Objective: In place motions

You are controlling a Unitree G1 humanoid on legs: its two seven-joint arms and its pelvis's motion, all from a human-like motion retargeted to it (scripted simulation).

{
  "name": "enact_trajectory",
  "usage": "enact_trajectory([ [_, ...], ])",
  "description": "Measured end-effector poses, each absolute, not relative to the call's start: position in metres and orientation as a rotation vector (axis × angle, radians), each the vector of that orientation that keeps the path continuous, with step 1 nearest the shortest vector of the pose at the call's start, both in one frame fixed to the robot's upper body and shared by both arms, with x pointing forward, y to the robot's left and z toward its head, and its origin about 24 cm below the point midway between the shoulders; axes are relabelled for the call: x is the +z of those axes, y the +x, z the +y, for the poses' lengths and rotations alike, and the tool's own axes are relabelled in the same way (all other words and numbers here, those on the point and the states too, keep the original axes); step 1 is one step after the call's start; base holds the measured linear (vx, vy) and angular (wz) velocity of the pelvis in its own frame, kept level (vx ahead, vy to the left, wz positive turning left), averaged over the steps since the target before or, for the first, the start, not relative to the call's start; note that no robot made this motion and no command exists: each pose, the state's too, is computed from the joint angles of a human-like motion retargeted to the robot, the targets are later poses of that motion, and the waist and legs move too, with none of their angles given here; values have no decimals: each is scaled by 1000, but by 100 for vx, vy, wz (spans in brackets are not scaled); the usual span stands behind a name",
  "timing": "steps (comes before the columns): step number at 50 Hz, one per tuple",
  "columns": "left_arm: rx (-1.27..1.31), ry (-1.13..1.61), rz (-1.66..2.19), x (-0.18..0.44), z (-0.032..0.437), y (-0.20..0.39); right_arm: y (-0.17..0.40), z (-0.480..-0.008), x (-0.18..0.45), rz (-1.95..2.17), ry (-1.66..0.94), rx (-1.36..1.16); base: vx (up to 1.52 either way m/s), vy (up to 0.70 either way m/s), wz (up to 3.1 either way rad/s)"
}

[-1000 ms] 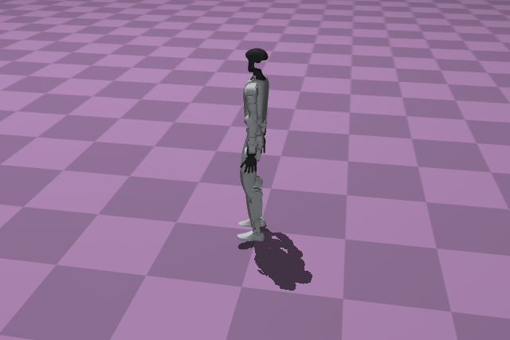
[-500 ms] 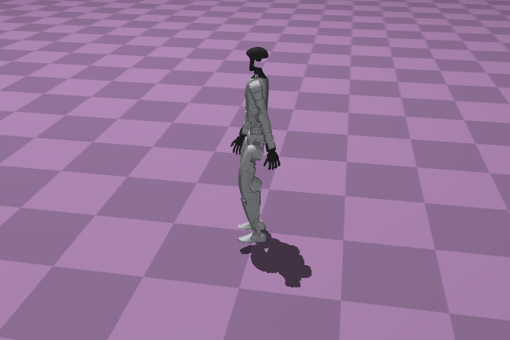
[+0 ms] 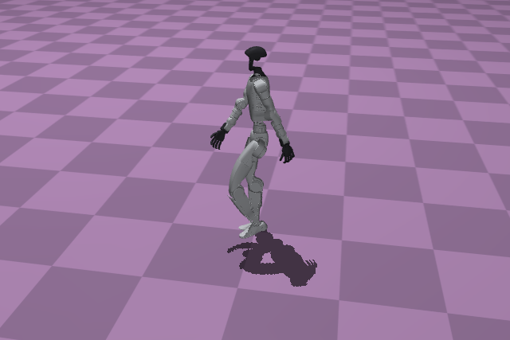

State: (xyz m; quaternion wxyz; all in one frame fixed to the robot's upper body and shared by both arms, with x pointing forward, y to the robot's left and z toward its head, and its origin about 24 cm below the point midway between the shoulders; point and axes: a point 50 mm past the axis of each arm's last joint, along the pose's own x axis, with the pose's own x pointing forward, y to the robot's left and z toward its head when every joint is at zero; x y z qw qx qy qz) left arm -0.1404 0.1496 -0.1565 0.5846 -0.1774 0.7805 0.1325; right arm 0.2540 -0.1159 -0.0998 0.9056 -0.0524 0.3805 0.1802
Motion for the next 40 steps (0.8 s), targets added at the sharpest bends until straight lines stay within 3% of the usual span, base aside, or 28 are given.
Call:
enact_trajectory([
  [10,353,-364,1758,-161,169,-126,203,-118,-131,947,-146,405,22,12,13],
  [21,425,-280,1588,-172,207,-68,159,-142,-152,1071,-143,349,8,9,8],
  [35,319,-240,1516,-174,216,-25,31,-207,-175,1363,-94,152,10,12,-15],
  [40,263,-172,1438,-172,226,19,-7,-234,-170,1481,-155,84,-4,15,-31],
])
